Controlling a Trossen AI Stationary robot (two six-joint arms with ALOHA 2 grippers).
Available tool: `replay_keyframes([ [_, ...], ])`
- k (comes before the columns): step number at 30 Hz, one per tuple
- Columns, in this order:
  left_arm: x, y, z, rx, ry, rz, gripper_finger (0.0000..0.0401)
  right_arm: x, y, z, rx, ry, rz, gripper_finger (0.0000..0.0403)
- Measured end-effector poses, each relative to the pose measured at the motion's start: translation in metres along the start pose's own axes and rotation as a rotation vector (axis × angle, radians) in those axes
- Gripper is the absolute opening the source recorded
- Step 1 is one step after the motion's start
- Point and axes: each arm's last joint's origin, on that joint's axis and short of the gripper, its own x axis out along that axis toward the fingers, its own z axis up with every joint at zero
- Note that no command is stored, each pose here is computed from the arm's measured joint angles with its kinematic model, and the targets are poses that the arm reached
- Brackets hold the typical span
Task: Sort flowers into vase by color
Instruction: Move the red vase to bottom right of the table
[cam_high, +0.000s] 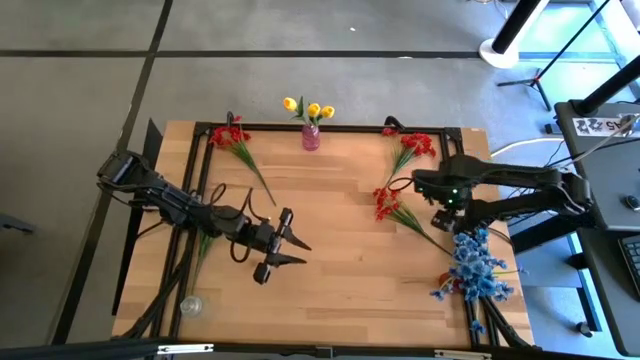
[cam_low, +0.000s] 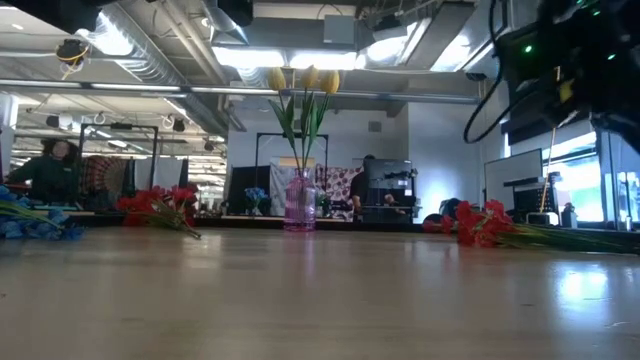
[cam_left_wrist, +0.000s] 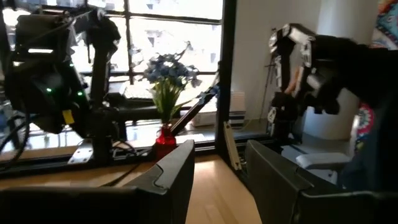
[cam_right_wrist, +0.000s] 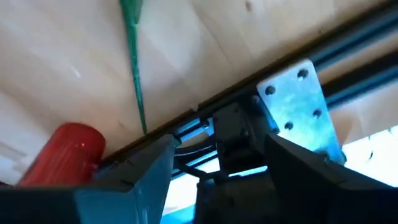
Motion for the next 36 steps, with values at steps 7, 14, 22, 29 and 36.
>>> replay_keyframes([
  [7, 0.000, 0.001, -0.002, -0.021, 0.022, 0.031, 0.0140, 0.009, 0.011, 0.024, 0.241, 0.073, 0.093, 0.0248],
  [14, -0.001, -0.005, -0.003, -0.010, 0.025, 0.010, 0.0140, 0.021, 0.034, 0.032, 0.393, 0.228, 0.142, 0.0248],
  [22, -0.003, -0.026, -0.003, 0.031, 0.027, -0.065, 0.0140, 0.043, 0.083, 0.023, 0.390, 0.345, 0.080, 0.0248],
  [29, -0.008, -0.047, -0.004, 0.035, 0.028, -0.139, 0.0140, 0.069, 0.114, 0.016, 0.282, 0.479, 0.026, 0.0248],
  [36, -0.015, -0.066, 0.001, 0.043, 0.008, -0.234, 0.0140, 0.089, 0.131, 0.022, 0.216, 0.535, 0.074, 0.0257],
])
